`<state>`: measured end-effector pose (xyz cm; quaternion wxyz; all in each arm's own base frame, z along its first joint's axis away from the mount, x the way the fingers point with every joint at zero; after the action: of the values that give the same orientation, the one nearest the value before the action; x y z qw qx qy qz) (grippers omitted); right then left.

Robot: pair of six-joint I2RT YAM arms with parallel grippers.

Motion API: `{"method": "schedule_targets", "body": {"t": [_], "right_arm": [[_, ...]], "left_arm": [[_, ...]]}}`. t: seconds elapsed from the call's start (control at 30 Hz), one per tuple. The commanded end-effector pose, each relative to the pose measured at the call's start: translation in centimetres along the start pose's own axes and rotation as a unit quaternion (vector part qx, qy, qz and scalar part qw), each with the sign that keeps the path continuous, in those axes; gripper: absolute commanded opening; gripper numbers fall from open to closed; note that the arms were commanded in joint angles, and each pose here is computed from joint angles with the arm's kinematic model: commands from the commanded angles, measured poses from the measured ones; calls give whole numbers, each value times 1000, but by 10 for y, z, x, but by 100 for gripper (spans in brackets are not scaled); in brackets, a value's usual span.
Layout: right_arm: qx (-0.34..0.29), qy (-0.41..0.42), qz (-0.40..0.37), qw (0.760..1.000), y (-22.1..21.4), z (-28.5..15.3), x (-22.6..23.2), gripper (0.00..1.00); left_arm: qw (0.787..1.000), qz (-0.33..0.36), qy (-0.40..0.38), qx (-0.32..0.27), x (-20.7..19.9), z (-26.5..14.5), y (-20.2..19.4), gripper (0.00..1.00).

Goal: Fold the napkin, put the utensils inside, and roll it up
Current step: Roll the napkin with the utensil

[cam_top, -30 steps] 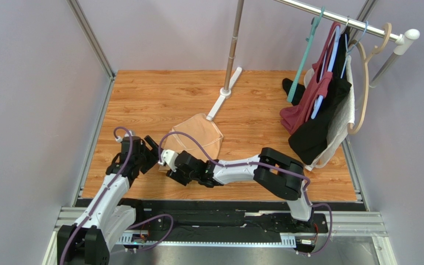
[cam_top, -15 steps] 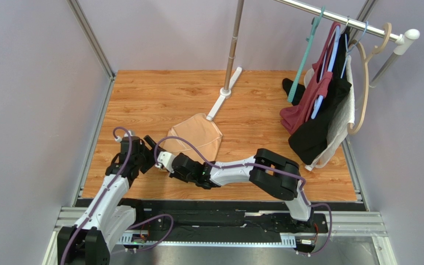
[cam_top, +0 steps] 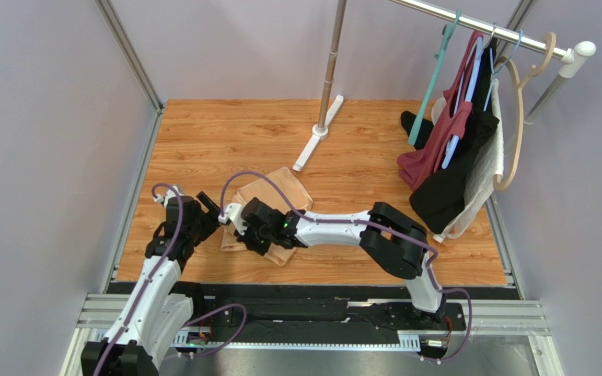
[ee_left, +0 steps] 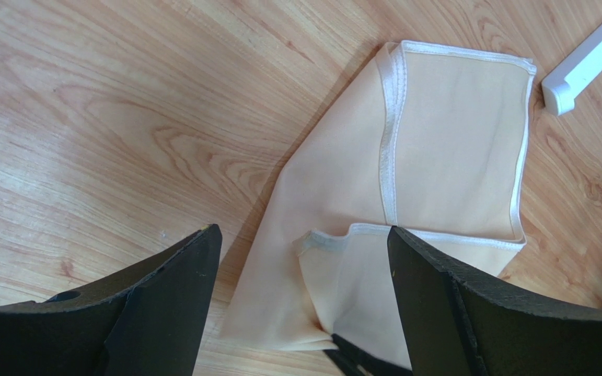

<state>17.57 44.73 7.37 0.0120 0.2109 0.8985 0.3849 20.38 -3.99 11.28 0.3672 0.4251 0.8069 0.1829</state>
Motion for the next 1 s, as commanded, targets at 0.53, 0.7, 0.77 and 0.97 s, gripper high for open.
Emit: {"method": "schedule_targets", "body": {"t": [0.53, 0.7, 0.77, 0.97], "right_arm": [[72, 152, 221, 961, -5, -18, -55, 0], [58, 130, 203, 969, -5, -20, -60, 0], [56, 126, 201, 970, -5, -21, -61, 0], [55, 120, 201, 971, -6, -20, -63, 0]], "left_arm": [[959, 111, -254, -66, -61, -4, 15, 76], [977, 70, -201, 19, -52, 9, 2, 69], [977, 57, -200, 42, -53, 11, -3, 65], [978, 47, -189, 75, -49, 11, -11, 58]]}}
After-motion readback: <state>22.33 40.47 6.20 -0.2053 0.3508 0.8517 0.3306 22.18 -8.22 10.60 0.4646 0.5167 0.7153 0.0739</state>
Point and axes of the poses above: each gripper's point midway between its finger pads, its own z axis out along the fingers, its own x axis along the line the jaws close on, y = z × x, the point moved 5 cm from there along -z, back along the fingers, and after that the axes turned 7 degrees about z, right-handed, at the moved point
